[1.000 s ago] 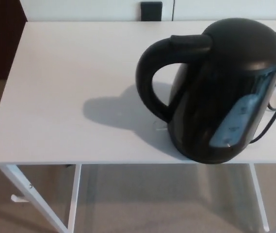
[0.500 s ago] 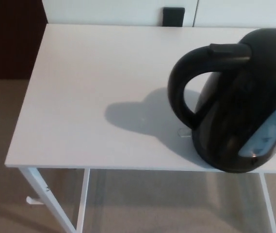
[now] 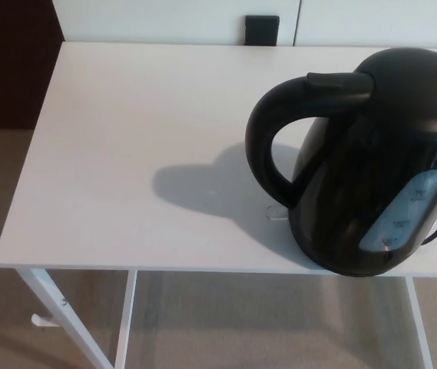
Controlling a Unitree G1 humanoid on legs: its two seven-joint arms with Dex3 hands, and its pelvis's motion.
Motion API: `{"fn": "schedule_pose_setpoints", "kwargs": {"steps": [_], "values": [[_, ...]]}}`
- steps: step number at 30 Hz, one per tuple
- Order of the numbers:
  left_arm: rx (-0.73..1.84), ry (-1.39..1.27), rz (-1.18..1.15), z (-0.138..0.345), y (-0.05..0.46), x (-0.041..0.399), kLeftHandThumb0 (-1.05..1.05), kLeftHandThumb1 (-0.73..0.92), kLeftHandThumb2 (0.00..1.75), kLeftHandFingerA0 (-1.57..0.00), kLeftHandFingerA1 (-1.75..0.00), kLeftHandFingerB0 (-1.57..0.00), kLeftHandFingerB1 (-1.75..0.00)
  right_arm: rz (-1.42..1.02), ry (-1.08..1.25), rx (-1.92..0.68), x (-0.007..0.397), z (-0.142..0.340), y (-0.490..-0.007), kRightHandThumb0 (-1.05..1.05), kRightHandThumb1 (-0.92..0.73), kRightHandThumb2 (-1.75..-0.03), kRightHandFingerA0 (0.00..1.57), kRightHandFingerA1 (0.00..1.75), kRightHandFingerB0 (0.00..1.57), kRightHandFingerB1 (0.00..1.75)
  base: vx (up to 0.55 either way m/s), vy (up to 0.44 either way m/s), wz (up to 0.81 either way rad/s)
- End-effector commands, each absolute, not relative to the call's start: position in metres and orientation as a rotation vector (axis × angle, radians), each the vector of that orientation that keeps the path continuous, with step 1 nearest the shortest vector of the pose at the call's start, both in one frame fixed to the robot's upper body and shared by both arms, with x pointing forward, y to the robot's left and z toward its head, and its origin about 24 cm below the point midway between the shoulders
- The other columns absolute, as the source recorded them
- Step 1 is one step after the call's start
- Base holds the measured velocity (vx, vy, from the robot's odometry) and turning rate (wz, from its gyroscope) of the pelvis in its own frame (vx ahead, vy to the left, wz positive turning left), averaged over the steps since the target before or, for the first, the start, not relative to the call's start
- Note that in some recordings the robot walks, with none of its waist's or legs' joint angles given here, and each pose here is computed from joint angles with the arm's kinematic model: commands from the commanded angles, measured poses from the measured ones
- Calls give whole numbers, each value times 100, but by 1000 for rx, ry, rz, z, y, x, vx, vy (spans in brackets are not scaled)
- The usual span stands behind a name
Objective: The robot walk towards a table in front and uses its left hand to pick up the pot from the base and places it on the table
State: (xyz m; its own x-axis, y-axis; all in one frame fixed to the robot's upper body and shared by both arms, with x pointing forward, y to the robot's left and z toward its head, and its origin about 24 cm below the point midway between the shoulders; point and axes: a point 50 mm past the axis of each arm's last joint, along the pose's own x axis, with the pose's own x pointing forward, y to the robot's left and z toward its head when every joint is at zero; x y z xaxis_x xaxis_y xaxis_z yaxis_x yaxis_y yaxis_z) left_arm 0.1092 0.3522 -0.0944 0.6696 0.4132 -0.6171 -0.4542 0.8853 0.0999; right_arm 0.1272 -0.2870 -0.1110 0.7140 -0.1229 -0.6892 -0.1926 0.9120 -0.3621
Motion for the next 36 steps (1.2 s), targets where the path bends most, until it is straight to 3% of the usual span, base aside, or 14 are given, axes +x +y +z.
{"fn": "schedule_pose_setpoints", "kwargs": {"steps": [1, 5, 8, 9, 11, 12, 13, 14, 15, 16, 23, 26, 28, 36], "values": [[-19, 341, 865, -26, 414, 128, -14, 51, 68, -8, -27, -7, -15, 18, 779, -457, 123, -107, -295, -29, -59, -58, 51, 42, 40, 37, 0, 0, 0], [93, 86, 870, 39, 420, 160, -16, 49, 67, -7, -20, -6, -20, 14, 773, -456, 127, -106, -296, -28, -59, -58, 51, 42, 41, 37, 0, 0, 0], [191, -166, 782, 111, 394, 200, -13, 63, 58, 0, -22, -2, -23, 18, 764, -454, 130, -105, -293, -27, -60, -58, 50, 42, 42, 38, 0, 0, 0], [192, -290, 695, 143, 369, 221, -21, 57, 77, -4, -17, -6, -23, 21, 763, -453, 131, -105, -292, -27, -59, -58, 50, 42, 42, 38, 0, 0, 0], [197, -358, 584, 164, 348, 236, -30, 56, 78, 0, -18, 0, -24, 22, 759, -449, 134, -105, -290, -27, -59, -58, 50, 42, 42, 38, 0, 0, 0], [162, -395, 428, 177, 328, 250, -43, 54, 71, 0, -4, 0, -22, 28, 755, -451, 135, -106, -288, -26, -60, -58, 50, 41, 42, 38, 0, 0, 0], [148, -407, 326, 185, 314, 257, -55, 49, 83, 0, 0, 0, -18, 34, 750, -456, 136, -105, -287, -26, -61, -59, 50, 42, 41, 38, 0, 0, 0], [148, -401, 284, 188, 307, 259, -55, 49, 83, 0, 0, 0, -18, 40, 746, -461, 137, -105, -288, -26, -61, -59, 50, 42, 41, 38, 0, 0, 0], [180, -399, 160, 196, 281, 266, -49, 27, 74, 0, -29, 0, -37, 32, 744, -451, 138, -105, -287, -27, -59, -58, 49, 42, 42, 38, 0, 0, 0], [201, -393, 87, 199, 266, 269, -46, 29, 74, -1, -30, -1, -33, 26, 742, -445, 140, -106, -286, -28, -59, -58, 50, 42, 43, 38, 0, 0, 0], [220, -320, -235, 192, 190, 274, -38, 31, 69, -5, -36, -5, -30, 35, 724, -457, 148, -104, -278, -29, -59, -58, 52, 42, 45, 39, 0, 0, 0], [236, -291, -328, 191, 159, 283, -27, 38, 53, -6, -28, -6, -24, 42, 713, -457, 149, -103, -277, -28, -59, -58, 50, 42, 46, 40, 0, 0, 0], [225, -271, -376, 190, 143, 288, -29, 26, 67, 0, -33, -1, -28, 44, 710, -459, 150, -103, -277, -29, -60, -58, 50, 41, 46, 39, 0, 0, 0], [272, -235, -503, 188, 97, 304, -45, 32, 71, -2, -26, -3, -20, 50, 710, -469, 154, -102, -277, -29, -60, -58, 50, 42, 45, 39, 0, 0, 0]]}}
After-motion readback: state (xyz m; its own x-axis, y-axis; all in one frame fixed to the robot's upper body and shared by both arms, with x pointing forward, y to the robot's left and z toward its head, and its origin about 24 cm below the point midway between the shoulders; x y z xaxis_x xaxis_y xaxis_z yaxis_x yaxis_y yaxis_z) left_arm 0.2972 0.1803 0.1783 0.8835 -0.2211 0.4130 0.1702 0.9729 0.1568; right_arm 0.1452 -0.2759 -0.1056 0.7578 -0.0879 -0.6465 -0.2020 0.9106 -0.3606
